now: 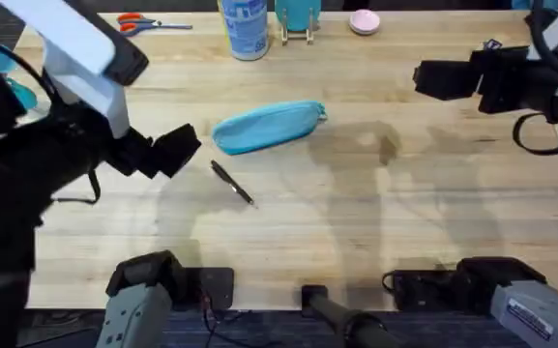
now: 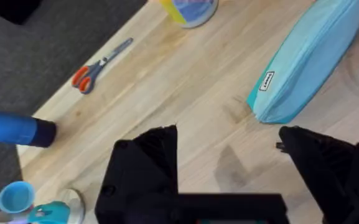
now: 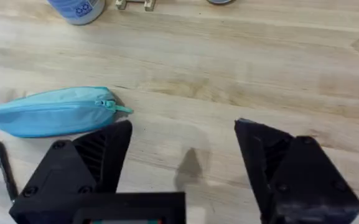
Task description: Unzip the bag, pick up the pens from the table one at a time and place them inside, then zip the bag closed.
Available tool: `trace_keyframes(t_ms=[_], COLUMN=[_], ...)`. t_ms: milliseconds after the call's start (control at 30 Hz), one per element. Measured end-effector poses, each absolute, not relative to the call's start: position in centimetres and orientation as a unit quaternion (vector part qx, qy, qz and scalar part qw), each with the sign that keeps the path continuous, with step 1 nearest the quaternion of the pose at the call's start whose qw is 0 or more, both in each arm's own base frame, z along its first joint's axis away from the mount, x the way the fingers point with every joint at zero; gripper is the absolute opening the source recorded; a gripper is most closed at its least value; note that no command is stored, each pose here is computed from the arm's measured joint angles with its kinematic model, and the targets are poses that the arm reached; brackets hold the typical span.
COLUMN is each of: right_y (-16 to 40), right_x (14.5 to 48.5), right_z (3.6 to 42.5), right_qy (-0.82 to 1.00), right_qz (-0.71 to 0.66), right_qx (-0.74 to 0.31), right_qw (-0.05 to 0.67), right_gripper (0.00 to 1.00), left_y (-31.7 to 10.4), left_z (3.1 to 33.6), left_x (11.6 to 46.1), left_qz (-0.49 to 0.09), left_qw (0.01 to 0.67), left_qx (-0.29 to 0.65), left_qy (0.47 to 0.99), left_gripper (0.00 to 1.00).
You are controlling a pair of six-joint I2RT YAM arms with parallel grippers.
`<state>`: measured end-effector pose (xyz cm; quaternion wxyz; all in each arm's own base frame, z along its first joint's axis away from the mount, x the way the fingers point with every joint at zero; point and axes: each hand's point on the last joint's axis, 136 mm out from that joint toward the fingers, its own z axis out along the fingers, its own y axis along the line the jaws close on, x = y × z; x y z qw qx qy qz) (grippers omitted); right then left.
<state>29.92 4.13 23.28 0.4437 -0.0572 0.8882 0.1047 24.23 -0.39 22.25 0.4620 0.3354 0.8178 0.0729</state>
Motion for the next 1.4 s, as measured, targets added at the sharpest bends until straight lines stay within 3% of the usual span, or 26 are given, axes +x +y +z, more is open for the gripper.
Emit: trace_keyframes(t_ms=[467,867,1400], right_y=[4.1,4.1,4.1], right_x=[29.9,29.4,29.4], right_z=[23.3,22.6,22.6], right_qy=[0.888,0.896,0.896], right_qz=[0.105,0.106,0.106], right_qx=[-0.057,-0.056,-0.055], right_qw=[0.444,0.428,0.427], right_gripper=[0.996,0.997,0.997], left_y=[-0.8,-0.7,-3.0], left_z=[16.2,12.6,12.1], left_x=[26.7,28.9,29.1], left_qz=[-0.047,-0.086,-0.148], left_qw=[0.405,0.389,0.403], left_qx=[0.422,0.453,0.463], left_qy=[0.810,0.797,0.775], left_gripper=[0.992,0.993,0.993])
